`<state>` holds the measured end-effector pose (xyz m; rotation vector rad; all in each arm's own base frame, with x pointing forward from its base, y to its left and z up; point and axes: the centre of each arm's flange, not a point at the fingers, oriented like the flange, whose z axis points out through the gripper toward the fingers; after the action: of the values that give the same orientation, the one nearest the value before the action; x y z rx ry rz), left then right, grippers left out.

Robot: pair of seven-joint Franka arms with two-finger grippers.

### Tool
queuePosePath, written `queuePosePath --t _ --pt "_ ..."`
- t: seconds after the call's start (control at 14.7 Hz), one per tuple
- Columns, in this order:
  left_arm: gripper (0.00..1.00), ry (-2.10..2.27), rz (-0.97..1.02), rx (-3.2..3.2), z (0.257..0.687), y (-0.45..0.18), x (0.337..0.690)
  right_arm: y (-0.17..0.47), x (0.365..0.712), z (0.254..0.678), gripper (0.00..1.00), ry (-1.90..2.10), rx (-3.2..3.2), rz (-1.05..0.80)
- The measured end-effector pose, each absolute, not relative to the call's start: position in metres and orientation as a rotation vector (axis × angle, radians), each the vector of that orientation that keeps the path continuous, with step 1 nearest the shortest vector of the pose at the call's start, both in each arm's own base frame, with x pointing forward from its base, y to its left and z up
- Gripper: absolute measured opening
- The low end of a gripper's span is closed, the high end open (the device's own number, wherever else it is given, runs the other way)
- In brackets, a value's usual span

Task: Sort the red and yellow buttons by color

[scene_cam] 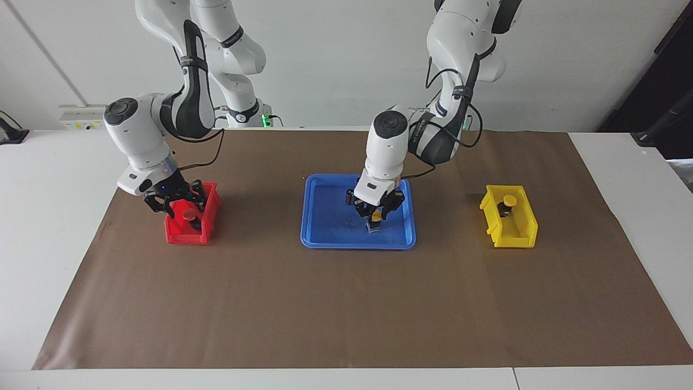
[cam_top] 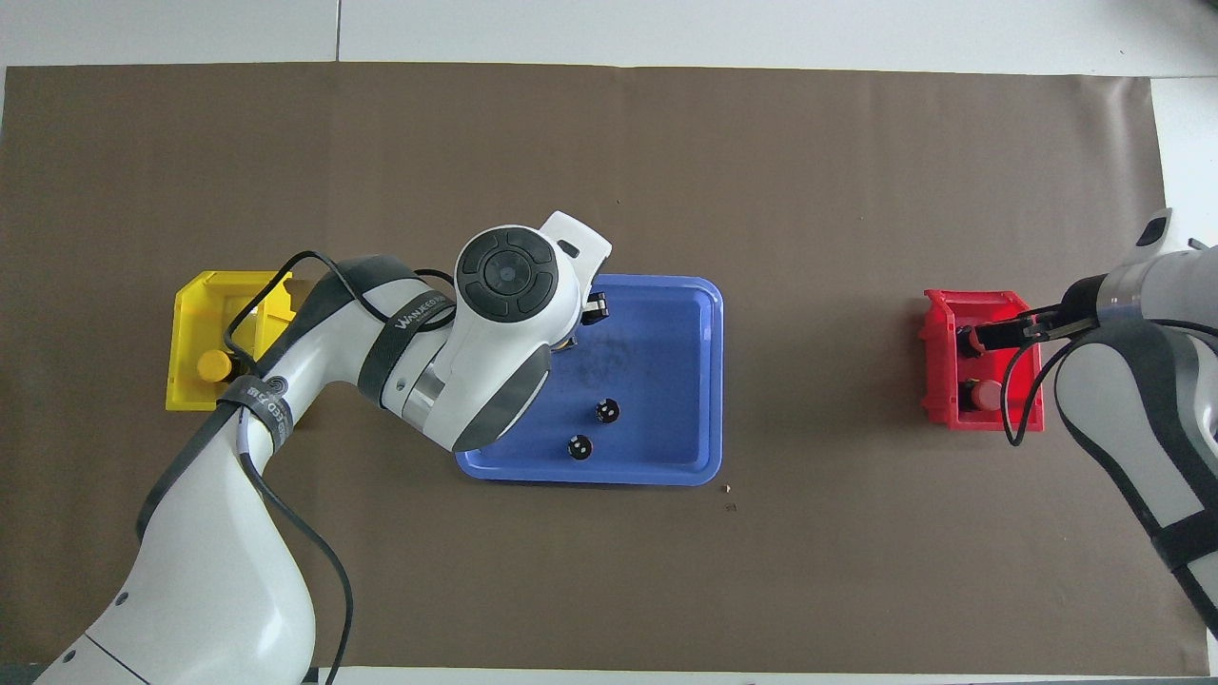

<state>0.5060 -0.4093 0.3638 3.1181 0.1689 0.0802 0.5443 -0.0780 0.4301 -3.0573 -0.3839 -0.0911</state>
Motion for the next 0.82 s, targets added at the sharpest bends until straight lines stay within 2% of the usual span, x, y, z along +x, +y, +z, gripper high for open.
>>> queuePosePath --t 0.27,0.41,0.61,0.82 --pt "0.41 0.171 0.076 3.121 0.366 -0.409 0.507 -0.075 0.548 0.552 1.0 -0.392 -3.038 -0.046" --pt "0.41 0.184 0.055 3.138 0.38 -0.407 0.512 -0.073 0.54 0.588 1.0 -0.322 -3.043 0.016" --pt "0.41 0.169 0.022 3.171 0.418 -0.386 0.531 -0.073 0.535 0.614 1.0 -0.236 -3.066 0.076" --pt "0.41 0.066 -0.03 3.202 0.464 -0.319 0.558 -0.073 0.538 0.608 1.0 -0.164 -3.07 0.116"
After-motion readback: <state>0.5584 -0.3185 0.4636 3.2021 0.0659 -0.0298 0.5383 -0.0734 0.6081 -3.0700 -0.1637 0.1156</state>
